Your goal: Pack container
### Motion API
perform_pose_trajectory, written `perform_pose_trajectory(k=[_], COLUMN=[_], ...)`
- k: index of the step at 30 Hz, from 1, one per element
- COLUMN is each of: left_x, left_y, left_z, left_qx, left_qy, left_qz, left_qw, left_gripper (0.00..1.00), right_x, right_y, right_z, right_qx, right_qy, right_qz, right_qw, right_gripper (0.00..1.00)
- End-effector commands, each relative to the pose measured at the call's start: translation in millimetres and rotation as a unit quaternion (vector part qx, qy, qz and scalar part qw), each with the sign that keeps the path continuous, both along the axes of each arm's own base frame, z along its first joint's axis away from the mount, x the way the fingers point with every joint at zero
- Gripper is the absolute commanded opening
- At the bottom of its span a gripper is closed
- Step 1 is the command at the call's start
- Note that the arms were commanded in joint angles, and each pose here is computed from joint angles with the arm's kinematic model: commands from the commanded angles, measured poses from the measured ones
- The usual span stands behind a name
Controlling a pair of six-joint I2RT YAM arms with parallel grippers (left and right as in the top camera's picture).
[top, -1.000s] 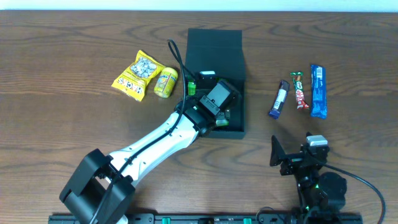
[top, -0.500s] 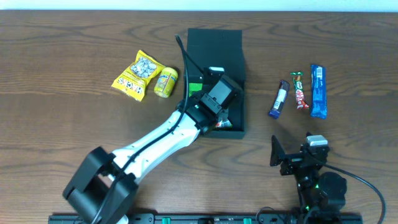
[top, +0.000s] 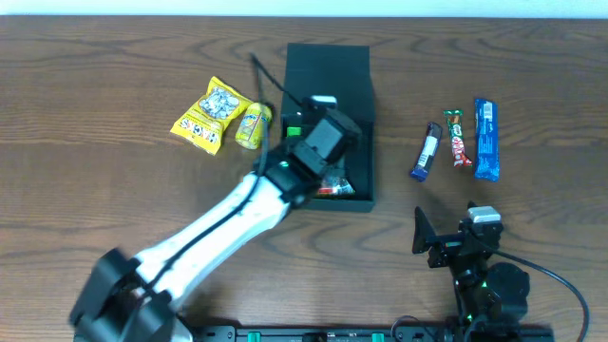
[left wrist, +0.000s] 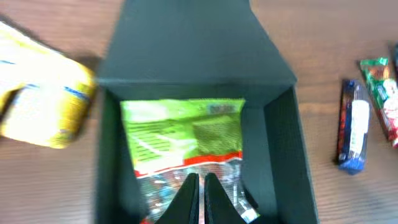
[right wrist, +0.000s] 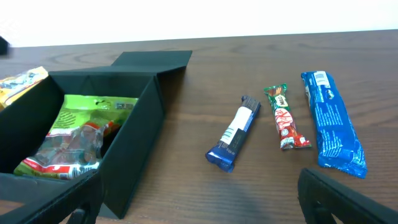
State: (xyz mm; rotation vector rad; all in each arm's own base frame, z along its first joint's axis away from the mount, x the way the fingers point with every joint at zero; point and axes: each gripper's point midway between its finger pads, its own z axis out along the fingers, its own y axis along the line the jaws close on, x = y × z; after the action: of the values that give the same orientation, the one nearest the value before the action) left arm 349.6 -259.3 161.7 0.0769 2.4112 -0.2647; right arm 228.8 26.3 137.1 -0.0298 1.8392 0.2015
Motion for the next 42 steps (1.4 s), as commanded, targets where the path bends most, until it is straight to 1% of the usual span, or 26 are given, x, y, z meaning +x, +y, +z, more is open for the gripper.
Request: perform_pose_trajectory(k=[1,2,3,4,5,6,7,10,12,15,19,22,25,26,28,33,36,38,40,42], left_x=[7,7,8,9,10,11,12,17,19,18,15,15,15,15,15,16,20,25,33,38], left_y=[24,32,39,46,51,55,57,66,70,72,73,73,73,73,73,79,92,102,117,125], left_z=[23,25,26,26,24,23,23,23,23,21,19,19,19,19,18,17,15,14,11,6], left_qx=[-0.008,-0.014,-0.021,-0.028,-0.034,-0.04,-0.046,-0.063,-0.066,-0.063,-0.054,-0.048,-0.048,-0.048,-0.045,-0.028,-0.025,-0.014,0.009,0.016], left_qy=[-0.009,0.0,0.009,0.019,0.029,0.037,0.042,0.051,0.052,0.057,0.061,0.058,0.058,0.058,0.058,0.056,0.058,0.054,0.046,0.047], left_qz=[0.016,0.02,0.024,0.021,0.013,0.009,0.007,0.013,0.018,0.019,0.013,0.006,0.006,0.006,0.003,-0.004,0.011,0.019,0.044,0.053], left_qw=[1.0,1.0,0.999,0.999,0.999,0.998,0.998,0.997,0.996,0.996,0.997,0.997,0.997,0.997,0.997,0.998,0.998,0.998,0.998,0.997], left_gripper=[0.06,0.06,0.06,0.06,0.06,0.06,0.06,0.06,0.06,0.06,0.06,0.07,0.07,0.07,0.07,0.07,0.07,0.08,0.1,0.11], right_x=[0,-1,-3,-7,-15,-22,-26,-27,-26,-24,-17,-9,12,23,44,95,117,125,126,124], right_y=[3,9,19,34,50,62,68,71,71,71,69,61,43,36,26,18,-4,-9,-16,-38], right_z=[0,0,4,7,7,5,6,8,10,23,61,77,86,89,91,76,53,43,36,33], right_qx=[-0.002,0.005,0.036,0.101,0.179,0.234,0.265,0.308,0.316,0.294,0.274,0.221,0.156,0.126,0.088,0.053,0.028,0.032,0.03,0.016], right_qy=[-0.002,-0.003,-0.004,0.009,0.038,0.069,0.084,0.1,0.099,0.063,-0.001,-0.005,0.038,0.063,0.108,0.219,0.281,0.299,0.308,0.313], right_qz=[0.011,0.027,0.048,0.079,0.111,0.132,0.144,0.139,0.138,0.153,0.165,0.148,0.094,0.076,0.053,0.036,-0.02,-0.026,-0.038,-0.081], right_qw=[1.0,1.0,0.998,0.992,0.977,0.961,0.95,0.936,0.933,0.941,0.948,0.964,0.983,0.987,0.989,0.974,0.959,0.954,0.95,0.946], right_gripper=[0.99,0.99,0.99,0.99,0.99,0.99,0.99,0.99,0.99,0.99,0.99,0.99,0.99,0.99,0.99,0.99,0.99,0.99,0.99,0.99])
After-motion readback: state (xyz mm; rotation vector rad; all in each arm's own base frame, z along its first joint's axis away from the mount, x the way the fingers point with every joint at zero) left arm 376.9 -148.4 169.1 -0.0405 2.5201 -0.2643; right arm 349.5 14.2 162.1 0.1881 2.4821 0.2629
